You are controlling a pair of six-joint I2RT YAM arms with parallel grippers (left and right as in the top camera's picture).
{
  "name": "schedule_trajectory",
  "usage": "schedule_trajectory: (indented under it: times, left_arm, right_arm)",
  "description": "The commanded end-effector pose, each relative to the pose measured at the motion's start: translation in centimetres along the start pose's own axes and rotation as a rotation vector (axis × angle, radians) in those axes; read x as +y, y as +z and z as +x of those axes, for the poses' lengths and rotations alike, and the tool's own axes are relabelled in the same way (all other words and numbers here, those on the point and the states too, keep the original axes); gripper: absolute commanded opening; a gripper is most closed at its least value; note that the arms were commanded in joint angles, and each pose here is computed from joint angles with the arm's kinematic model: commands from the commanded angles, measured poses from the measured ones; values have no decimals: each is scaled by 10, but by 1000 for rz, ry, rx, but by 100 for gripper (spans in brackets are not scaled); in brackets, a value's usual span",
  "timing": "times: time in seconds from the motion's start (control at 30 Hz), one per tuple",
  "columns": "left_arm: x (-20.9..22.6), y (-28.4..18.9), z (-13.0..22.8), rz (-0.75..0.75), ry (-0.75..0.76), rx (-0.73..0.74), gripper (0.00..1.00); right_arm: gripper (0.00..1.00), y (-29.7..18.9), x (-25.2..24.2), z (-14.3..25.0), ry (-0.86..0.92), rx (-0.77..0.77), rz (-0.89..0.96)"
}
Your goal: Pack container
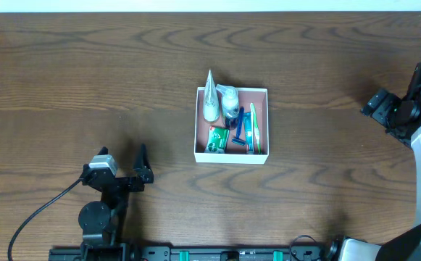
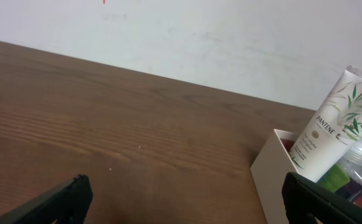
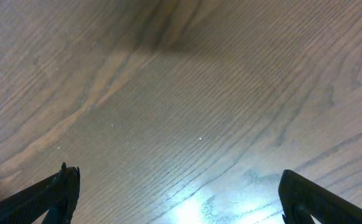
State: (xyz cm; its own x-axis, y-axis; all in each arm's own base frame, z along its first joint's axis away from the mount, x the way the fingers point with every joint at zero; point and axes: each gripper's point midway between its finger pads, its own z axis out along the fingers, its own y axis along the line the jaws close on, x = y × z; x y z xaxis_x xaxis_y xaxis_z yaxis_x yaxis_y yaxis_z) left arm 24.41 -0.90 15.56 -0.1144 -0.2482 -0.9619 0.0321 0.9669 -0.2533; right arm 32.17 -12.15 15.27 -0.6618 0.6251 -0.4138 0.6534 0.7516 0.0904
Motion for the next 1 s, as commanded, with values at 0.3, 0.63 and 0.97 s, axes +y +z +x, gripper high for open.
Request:
schedule_trajectory:
  times: [0.3, 0.63, 0.97]
  left_arm:
    - [3, 2, 16, 0, 10, 41, 98]
    - [3, 2, 16, 0, 10, 42, 98]
    - [3, 2, 16, 0, 9, 41, 98]
  right_arm:
    - [99, -4, -2, -5, 5, -16, 1]
    - [99, -57, 23, -7, -50, -154, -99]
    - [99, -159, 83, 32, -281, -378, -329]
